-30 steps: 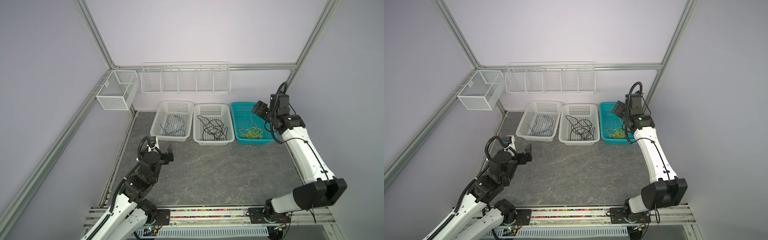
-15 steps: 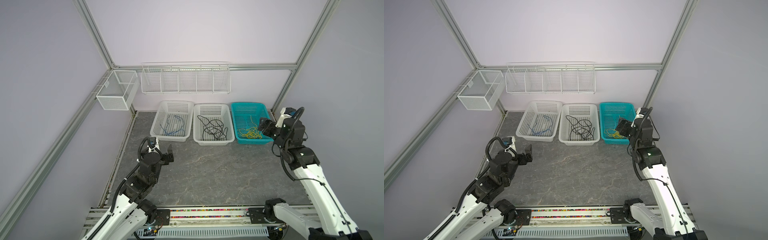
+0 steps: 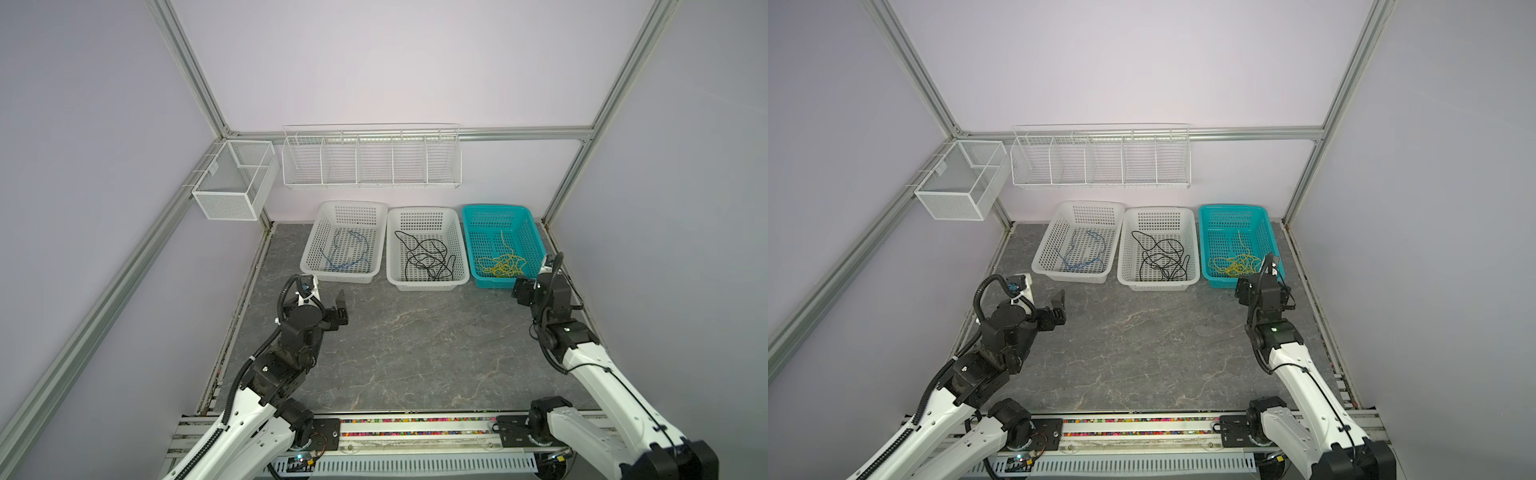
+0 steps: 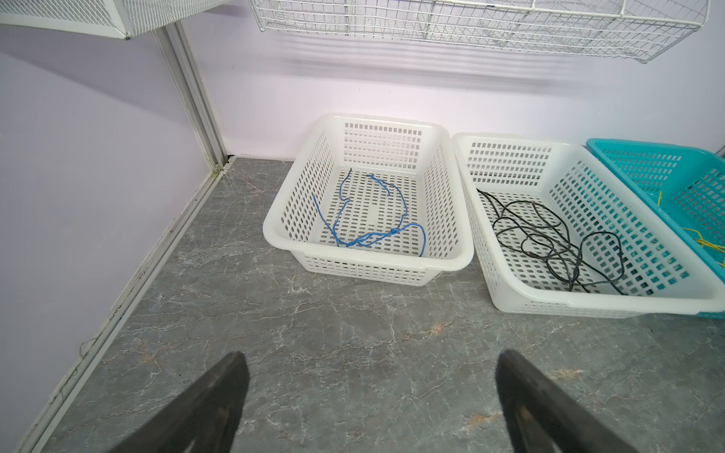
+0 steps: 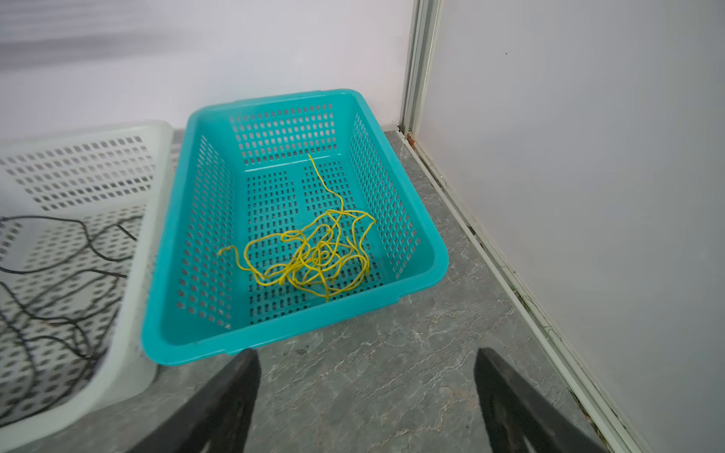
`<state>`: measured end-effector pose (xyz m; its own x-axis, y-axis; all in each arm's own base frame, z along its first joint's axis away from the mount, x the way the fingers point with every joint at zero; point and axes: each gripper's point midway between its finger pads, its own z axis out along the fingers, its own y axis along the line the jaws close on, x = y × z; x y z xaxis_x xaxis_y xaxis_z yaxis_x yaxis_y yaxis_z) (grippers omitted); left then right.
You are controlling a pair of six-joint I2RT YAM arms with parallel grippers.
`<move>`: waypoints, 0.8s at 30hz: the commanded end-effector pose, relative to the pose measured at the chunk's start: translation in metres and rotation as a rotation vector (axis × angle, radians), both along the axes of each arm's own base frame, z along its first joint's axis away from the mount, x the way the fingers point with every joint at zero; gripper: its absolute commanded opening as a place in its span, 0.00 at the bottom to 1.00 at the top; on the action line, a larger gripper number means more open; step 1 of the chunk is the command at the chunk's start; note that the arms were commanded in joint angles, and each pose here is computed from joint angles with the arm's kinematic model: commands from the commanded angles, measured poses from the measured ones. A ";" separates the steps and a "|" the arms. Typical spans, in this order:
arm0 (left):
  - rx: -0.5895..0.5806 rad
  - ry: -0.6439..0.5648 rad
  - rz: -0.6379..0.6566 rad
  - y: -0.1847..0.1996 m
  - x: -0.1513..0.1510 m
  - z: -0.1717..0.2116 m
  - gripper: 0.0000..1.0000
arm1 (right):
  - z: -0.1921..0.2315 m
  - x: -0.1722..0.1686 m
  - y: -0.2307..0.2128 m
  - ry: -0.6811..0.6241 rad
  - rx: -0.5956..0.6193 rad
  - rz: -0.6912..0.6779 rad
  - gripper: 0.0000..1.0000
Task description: Untangle the cables
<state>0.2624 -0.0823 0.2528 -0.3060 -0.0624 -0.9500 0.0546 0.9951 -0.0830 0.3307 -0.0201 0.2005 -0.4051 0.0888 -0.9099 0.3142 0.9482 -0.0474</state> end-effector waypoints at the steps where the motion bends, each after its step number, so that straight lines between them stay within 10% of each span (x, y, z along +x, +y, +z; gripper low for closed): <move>1: 0.010 -0.008 0.010 0.002 0.000 -0.001 0.99 | 0.006 0.018 -0.008 -0.085 -0.046 -0.018 0.88; 24: 0.049 -0.004 0.038 0.006 0.001 -0.015 0.99 | -0.096 0.064 -0.011 -0.034 -0.095 0.073 0.89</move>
